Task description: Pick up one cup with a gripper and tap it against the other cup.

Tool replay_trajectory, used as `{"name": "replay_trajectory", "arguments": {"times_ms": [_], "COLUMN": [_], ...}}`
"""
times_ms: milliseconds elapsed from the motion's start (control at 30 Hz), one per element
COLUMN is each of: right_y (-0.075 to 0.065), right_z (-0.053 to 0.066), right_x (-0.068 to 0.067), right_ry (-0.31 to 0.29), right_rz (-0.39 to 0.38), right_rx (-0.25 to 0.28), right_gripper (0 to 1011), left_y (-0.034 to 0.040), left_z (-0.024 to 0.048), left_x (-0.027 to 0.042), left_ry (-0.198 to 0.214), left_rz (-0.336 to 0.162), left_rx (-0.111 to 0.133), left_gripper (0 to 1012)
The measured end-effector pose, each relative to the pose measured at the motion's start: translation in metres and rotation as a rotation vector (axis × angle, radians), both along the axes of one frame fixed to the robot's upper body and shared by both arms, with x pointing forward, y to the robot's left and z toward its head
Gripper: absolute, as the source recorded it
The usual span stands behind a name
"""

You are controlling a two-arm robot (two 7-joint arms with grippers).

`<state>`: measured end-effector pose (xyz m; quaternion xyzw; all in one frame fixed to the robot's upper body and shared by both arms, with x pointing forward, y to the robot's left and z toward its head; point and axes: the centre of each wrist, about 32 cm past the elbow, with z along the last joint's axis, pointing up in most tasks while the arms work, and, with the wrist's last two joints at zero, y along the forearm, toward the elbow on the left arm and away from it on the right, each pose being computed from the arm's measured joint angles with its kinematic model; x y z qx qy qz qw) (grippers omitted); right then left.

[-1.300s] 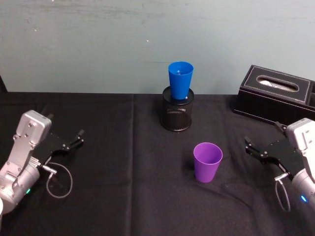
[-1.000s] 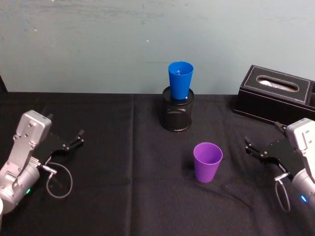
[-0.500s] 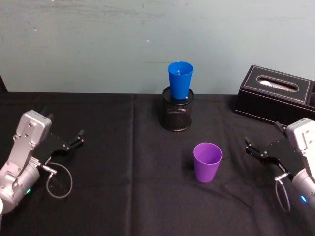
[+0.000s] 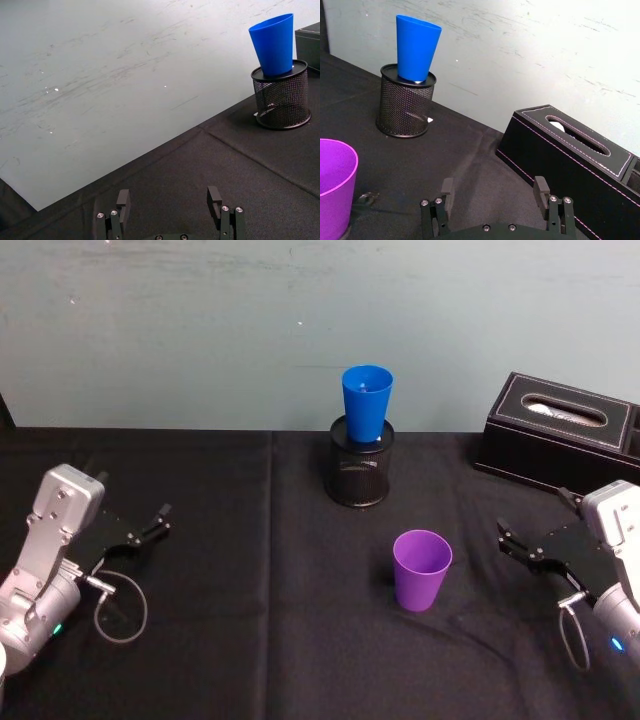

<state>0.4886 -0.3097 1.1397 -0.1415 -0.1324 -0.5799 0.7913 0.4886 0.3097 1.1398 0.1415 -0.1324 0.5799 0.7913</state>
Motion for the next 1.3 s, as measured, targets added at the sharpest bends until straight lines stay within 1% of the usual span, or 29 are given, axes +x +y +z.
{"name": "replay_trajectory", "arguments": {"times_ms": [567,700,833,967,1133,1300], "right_y": [0.0,0.002,0.003,0.002,0.003,0.003], "right_z": [0.0,0.001,-0.003,-0.004,-0.005,-0.005], "right_x": [0.0,-0.005,-0.01,-0.014,-0.018,-0.024], "right_ry": [0.0,0.004,0.006,0.01,0.009,0.014], "right_rz": [0.0,0.022,0.035,0.038,0.046,0.072], "right_rx": [0.002,0.009,0.0,0.003,0.014,0.029], "right_gripper": [1003,1003,1003,1003,1003,1003], "left_y": [0.0,0.0,0.0,0.0,0.0,0.0], "left_z": [0.0,0.0,0.0,0.0,0.0,0.0], "left_x": [0.0,0.0,0.0,0.0,0.0,0.0], "left_ry": [0.0,0.0,0.0,0.0,0.0,0.0], "left_rz": [0.0,0.0,0.0,0.0,0.0,0.0], "left_rx": [0.0,0.0,0.0,0.0,0.0,0.0], "left_gripper": [1012,1012,1011,1011,1011,1011]}}
